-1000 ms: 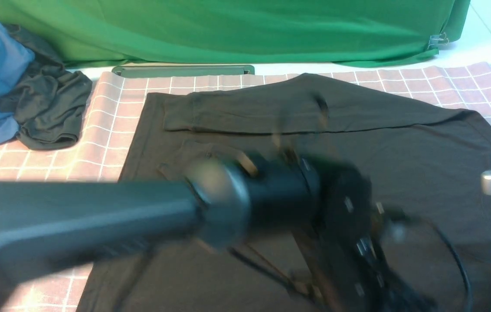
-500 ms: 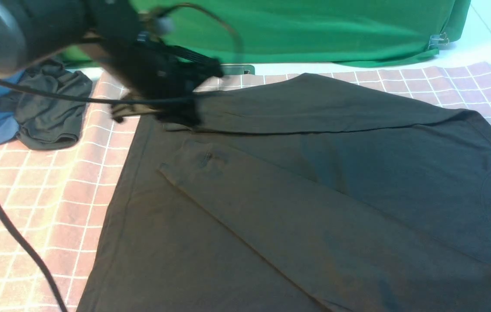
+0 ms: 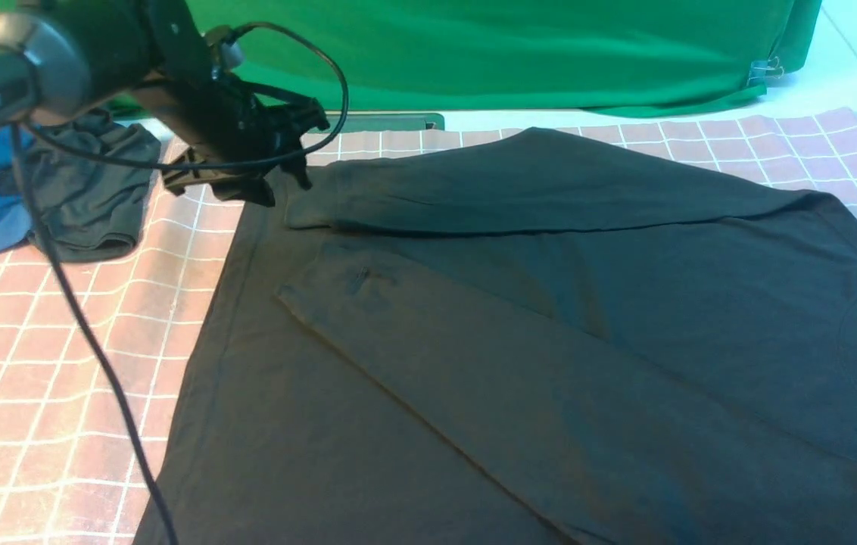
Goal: Fold a long-sleeved shirt over a pink coffee tablecloth.
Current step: 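Grab the top left corner of the dark shirt with the left gripper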
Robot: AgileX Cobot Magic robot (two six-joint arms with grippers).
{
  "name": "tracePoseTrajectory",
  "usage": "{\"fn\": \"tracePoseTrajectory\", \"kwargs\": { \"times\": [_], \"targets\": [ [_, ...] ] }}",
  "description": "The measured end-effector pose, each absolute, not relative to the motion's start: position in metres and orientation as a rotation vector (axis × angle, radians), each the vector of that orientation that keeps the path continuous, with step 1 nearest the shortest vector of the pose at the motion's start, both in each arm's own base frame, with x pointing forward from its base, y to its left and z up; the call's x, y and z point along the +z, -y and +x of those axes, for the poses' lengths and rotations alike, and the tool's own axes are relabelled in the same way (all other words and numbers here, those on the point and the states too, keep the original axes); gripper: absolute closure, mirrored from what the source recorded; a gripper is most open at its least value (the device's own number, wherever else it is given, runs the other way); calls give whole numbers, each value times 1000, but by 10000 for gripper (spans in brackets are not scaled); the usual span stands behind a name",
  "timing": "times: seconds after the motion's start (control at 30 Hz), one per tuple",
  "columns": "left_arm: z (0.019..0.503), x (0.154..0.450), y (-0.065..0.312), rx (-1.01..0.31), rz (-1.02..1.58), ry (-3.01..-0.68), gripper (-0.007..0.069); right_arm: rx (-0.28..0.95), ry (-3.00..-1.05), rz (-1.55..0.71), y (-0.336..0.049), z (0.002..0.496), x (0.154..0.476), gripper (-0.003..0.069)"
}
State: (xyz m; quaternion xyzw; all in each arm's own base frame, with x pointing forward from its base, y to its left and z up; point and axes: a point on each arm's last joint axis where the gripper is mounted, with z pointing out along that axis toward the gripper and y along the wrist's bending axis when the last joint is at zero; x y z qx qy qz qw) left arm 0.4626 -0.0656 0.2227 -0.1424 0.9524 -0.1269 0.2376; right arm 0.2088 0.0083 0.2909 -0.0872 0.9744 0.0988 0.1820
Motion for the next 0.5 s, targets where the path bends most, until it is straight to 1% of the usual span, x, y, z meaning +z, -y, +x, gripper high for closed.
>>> {"fn": "tracePoseTrajectory", "kwargs": {
  "times": [0.03, 0.07, 0.1, 0.17, 0.3, 0.5],
  "targets": [
    [464, 221, 66, -347, -388, -2609, 240, 279, -2751, -246, -8, 209, 291, 610],
    [470, 219, 66, -338, -360, -2595, 214, 279, -2751, -246, -8, 209, 291, 610],
    [476, 215, 66, -332, -345, -2589, 210, 279, -2750, -246, -8, 209, 291, 610],
    [481, 210, 66, -317, -323, -2586, 211, 278, -2748, -246, -8, 209, 291, 610],
    [486, 192, 63, -237, -277, -2621, 215, 277, -2747, -245, -8, 209, 291, 610],
    [486, 183, 63, -215, -270, -2656, 215, 277, -2747, -245, -8, 209, 291, 610]
  ]
}}
